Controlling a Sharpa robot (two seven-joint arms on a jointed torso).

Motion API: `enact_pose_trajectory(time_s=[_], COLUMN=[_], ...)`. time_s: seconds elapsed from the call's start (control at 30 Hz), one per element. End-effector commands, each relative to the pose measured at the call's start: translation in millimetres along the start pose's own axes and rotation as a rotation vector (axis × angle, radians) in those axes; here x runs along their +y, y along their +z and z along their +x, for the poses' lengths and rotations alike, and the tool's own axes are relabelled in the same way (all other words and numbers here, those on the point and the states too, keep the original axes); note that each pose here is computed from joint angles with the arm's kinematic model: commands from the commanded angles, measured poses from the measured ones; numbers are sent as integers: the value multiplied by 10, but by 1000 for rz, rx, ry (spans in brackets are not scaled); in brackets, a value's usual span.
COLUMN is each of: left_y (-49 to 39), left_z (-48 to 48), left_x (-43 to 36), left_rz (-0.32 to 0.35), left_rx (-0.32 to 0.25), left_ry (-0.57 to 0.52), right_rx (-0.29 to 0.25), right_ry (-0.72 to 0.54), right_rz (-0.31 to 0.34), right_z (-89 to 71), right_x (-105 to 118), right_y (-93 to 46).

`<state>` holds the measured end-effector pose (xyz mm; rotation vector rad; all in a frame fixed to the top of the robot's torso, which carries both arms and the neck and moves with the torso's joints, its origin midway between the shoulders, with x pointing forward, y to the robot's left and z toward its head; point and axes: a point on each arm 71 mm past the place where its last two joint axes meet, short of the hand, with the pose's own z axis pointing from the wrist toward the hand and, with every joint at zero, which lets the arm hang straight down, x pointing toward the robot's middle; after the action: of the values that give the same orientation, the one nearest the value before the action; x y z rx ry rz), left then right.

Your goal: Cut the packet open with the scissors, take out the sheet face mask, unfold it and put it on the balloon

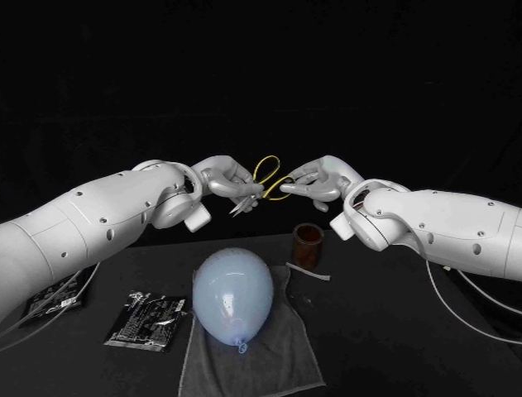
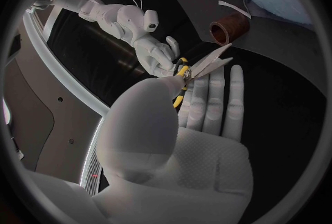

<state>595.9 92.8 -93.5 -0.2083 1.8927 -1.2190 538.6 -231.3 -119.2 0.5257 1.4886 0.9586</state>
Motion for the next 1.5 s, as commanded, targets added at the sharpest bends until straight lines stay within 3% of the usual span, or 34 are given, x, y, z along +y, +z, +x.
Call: enact_pose_trajectory(time_s=[0.03,0.37,0.67,0.97,1.5], left_y=[2,-3,-3,13,111], left_z=[8,18,21,53,220], left_x=[-37,-42,-36,-53,-89], left_rz=[25,27,19,21,6], left_rx=[-1,3,9,26,68], left_ry=[-7,-12,2,109,268], right_rx=[15,43,-28,-72,-37], right_ry=[-6,-1,136,198,140], right_rz=[8,-8,9,42,62], right_z=[20,88,20,-23,118], right_x=[-6,28,15,30,196], right_y=[15,23,-13,-6,73])
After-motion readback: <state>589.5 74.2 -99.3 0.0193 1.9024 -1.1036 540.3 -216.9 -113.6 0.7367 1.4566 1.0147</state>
